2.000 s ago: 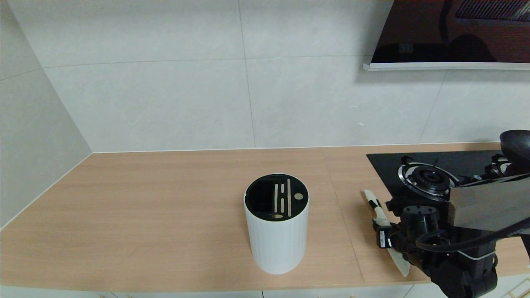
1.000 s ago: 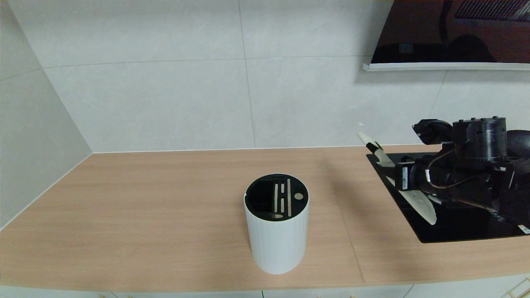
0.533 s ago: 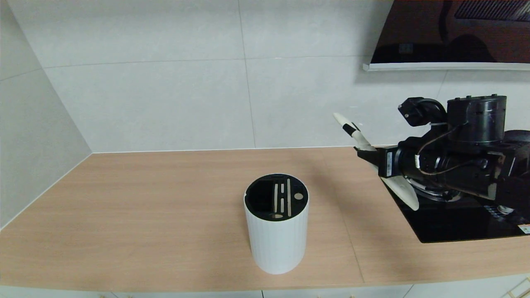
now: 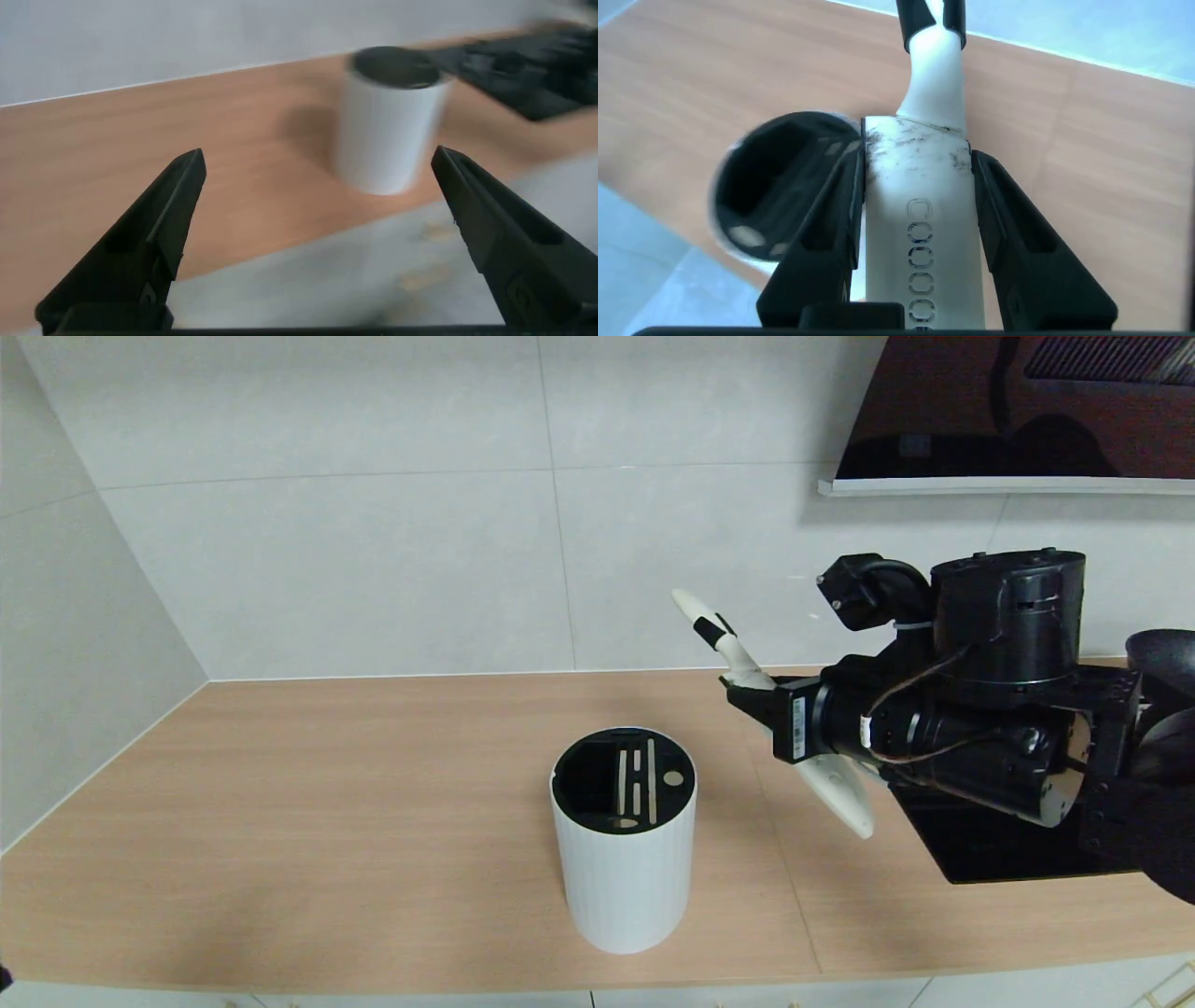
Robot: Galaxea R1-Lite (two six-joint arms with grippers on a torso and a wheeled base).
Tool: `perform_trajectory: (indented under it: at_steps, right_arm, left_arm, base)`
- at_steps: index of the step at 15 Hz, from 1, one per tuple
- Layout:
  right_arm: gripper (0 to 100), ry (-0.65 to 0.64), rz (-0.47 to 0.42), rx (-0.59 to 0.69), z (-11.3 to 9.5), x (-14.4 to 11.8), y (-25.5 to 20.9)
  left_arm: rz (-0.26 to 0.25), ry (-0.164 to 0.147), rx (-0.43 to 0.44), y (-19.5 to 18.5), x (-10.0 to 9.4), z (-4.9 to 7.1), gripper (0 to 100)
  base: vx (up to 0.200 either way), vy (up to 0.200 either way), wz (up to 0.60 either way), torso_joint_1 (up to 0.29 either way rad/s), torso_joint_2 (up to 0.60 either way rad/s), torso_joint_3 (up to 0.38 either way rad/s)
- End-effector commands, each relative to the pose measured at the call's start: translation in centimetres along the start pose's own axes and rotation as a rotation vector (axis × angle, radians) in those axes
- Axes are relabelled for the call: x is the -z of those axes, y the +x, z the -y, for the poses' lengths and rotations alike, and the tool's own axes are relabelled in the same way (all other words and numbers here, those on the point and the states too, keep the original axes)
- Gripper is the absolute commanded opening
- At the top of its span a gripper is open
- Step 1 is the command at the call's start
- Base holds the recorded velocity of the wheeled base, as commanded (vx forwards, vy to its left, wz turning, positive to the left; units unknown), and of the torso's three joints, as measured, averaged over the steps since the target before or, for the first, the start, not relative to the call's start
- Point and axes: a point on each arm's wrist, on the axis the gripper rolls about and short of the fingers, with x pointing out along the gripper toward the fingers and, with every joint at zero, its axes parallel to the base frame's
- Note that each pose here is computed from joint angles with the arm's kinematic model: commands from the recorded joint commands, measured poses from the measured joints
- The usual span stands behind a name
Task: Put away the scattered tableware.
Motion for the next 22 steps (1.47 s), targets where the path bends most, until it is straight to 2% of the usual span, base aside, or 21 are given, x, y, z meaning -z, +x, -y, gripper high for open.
perform_trajectory:
  at_steps: [1,2,4,5,6,7,9,11,12,13,15,16,18,19,22]
  right_arm:
    - [0,0.010,0.011,-0.032,-2.3,0.0,-0.5]
    - [0,0.010,0.014,-0.034,-3.0,0.1,-1.0]
    - [0,0.006,0.007,-0.081,-4.8,0.4,-1.3]
    - [0,0.017,-0.003,-0.102,-5.6,0.7,-1.2]
    - [0,0.018,-0.008,-0.112,-6.0,0.9,-1.1]
    - [0,0.018,-0.002,-0.142,-7.1,0.9,-1.5]
    - [0,0.012,0.002,-0.107,-7.9,1.2,-1.3]
    - [0,0.020,0.027,-0.109,-8.2,1.3,-0.9]
    - [0,0.023,0.041,-0.111,-8.3,1.4,-0.7]
    - [0,0.029,0.057,-0.114,-8.5,1.5,-0.3]
    - [0,0.032,0.074,-0.120,-9.0,1.6,-0.5]
    - [0,0.029,0.070,-0.128,-9.3,1.7,-0.7]
    - [0,0.024,0.064,-0.138,-9.7,2.0,-0.9]
    - [0,0.023,0.062,-0.139,-9.7,2.1,-0.9]
    - [0,0.019,0.056,-0.148,-10.0,2.3,-1.1]
  left_arm:
    - [-0.150,-0.064,0.216,7.1,-6.5,-1.9,100]
    - [-0.175,-0.089,0.291,9.0,-7.4,-1.7,100]
    - [-0.209,-0.159,0.418,12.0,-7.4,-0.6,100]
    - [-0.228,-0.197,0.445,14.1,-6.7,-0.3,100]
    - [-0.231,-0.206,0.453,15.1,-6.3,-0.2,100]
    - [-0.209,-0.234,0.459,17.4,-5.6,-0.2,100]
    - [-0.177,-0.362,0.494,20.4,-4.4,0.5,100]
    - [-0.142,-0.540,0.529,22.0,-4.1,1.3,100]
    - [-0.139,-0.599,0.533,22.6,-4.1,1.6,100]
    - [-0.154,-0.635,0.528,23.3,-3.6,1.8,100]
    - [-0.169,-0.649,0.503,24.1,-3.1,2.3,100]
    - [-0.176,-0.681,0.498,24.4,-3.2,2.9,100]
    - [-0.172,-0.762,0.503,24.7,-3.9,3.1,100]
    - [-0.170,-0.781,0.505,24.7,-4.1,3.1,100]
    - [-0.143,-0.783,0.484,25.6,-3.8,3.1,100]
  base:
    - [0.000,0.000,0.00,0.000,0.00,0.000]
    - [0.000,0.000,0.00,0.000,0.00,0.000]
    - [0.000,0.000,0.00,0.000,0.00,0.000]
    - [0.000,0.000,0.00,0.000,0.00,0.000]
    - [0.000,0.000,0.00,0.000,0.00,0.000]
    - [0.000,0.000,0.00,0.000,0.00,0.000]
    - [0.000,0.000,0.00,0.000,0.00,0.000]
    - [0.000,0.000,0.00,0.000,0.00,0.000]
    - [0.000,0.000,0.00,0.000,0.00,0.000]
    - [0.000,0.000,0.00,0.000,0.00,0.000]
    - [0.000,0.000,0.00,0.000,0.00,0.000]
    - [0.000,0.000,0.00,0.000,0.00,0.000]
    - [0.000,0.000,0.00,0.000,0.00,0.000]
    - [0.000,0.000,0.00,0.000,0.00,0.000]
    - [0.000,0.000,0.00,0.000,0.00,0.000]
